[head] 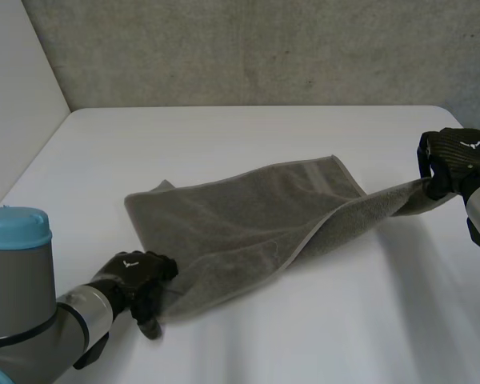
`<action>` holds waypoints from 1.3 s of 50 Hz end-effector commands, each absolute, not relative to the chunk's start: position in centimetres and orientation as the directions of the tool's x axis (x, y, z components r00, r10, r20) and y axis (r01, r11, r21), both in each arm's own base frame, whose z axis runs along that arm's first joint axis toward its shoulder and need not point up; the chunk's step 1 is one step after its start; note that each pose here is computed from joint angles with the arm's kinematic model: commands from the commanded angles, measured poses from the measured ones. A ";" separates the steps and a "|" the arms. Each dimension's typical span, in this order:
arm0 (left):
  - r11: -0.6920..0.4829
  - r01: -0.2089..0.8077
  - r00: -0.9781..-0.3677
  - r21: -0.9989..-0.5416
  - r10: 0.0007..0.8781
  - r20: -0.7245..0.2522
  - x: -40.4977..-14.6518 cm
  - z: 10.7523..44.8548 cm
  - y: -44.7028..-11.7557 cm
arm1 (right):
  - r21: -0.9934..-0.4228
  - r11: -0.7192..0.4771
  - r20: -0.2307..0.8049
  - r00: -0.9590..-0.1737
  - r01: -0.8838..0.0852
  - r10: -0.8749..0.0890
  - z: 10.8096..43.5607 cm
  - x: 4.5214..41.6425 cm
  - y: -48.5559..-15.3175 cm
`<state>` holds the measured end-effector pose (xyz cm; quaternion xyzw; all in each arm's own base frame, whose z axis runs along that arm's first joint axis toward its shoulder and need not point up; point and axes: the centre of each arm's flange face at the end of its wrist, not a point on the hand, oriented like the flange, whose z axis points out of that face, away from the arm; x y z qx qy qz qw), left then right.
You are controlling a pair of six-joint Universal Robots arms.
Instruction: Fold the towel.
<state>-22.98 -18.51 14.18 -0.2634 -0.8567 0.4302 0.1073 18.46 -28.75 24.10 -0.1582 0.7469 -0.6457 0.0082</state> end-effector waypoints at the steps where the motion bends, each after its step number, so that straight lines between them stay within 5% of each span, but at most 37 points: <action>1: 0.492 0.362 -0.837 -0.791 0.545 -0.045 -22.9 14.0 -18.3 | -0.968 0.114 0.192 -0.950 -0.225 -0.245 23.9 18.5 -28.8; 11: 0.490 0.344 -0.854 -0.801 0.519 -0.049 -22.4 14.2 -19.1 | -0.964 0.114 0.204 -0.946 -0.239 -0.252 23.7 18.6 -28.7; 25: 0.366 0.300 -0.846 -0.881 0.529 -0.068 -21.8 18.5 -16.6 | -0.962 0.126 0.205 -0.945 -0.243 -0.256 23.1 18.7 -28.9; 34: 0.402 0.322 -0.834 -0.857 0.549 -0.056 -21.7 17.2 -15.4 | -0.962 0.124 0.205 -0.945 -0.243 -0.256 23.1 18.7 -28.9; 44: 0.479 0.425 -0.804 -0.768 0.589 -0.078 -21.9 13.5 -16.0 | -0.957 0.128 0.218 -0.940 -0.259 -0.263 22.8 18.8 -29.0; 65: 0.382 0.393 -0.800 -0.836 0.591 -0.106 -24.4 14.1 -19.8 | -0.953 0.138 0.225 -0.936 -0.269 -0.270 22.3 18.8 -28.8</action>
